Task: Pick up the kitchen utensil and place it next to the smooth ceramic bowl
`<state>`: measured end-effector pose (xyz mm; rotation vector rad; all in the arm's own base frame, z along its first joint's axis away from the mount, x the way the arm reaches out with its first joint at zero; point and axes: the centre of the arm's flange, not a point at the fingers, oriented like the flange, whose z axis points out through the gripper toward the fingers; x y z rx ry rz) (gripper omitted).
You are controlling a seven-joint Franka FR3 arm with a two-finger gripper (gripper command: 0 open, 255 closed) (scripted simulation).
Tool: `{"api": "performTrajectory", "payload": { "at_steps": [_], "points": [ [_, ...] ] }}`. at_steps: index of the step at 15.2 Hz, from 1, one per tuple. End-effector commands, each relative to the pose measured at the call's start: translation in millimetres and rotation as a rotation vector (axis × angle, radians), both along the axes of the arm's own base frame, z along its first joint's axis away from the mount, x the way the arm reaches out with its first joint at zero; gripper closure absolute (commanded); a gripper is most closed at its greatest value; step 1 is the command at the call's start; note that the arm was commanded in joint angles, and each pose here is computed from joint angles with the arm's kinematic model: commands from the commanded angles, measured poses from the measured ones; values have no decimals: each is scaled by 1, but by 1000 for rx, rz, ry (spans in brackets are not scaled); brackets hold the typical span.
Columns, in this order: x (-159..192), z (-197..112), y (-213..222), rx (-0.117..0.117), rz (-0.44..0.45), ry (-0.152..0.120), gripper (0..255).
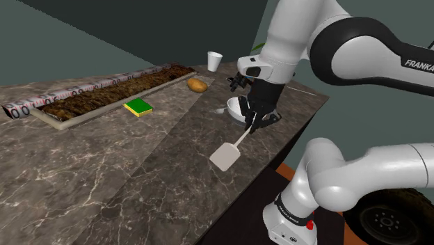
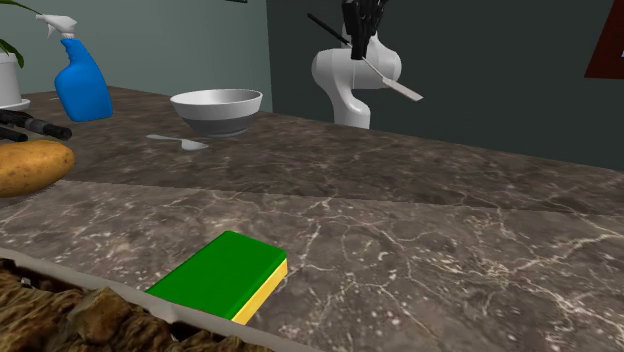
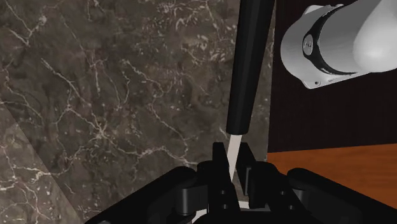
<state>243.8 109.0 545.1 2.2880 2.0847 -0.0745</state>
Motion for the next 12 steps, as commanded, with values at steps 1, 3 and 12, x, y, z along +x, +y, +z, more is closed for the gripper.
{"api": "performTrajectory", "payload": {
  "at_steps": [1,3,12],
  "points": [
    [-26,-1,-10,0,0,1,255],
    [-38,-6,-14,0,0,1,255],
    [-38,-54,-14,0,0,1,255]
  ]
}}
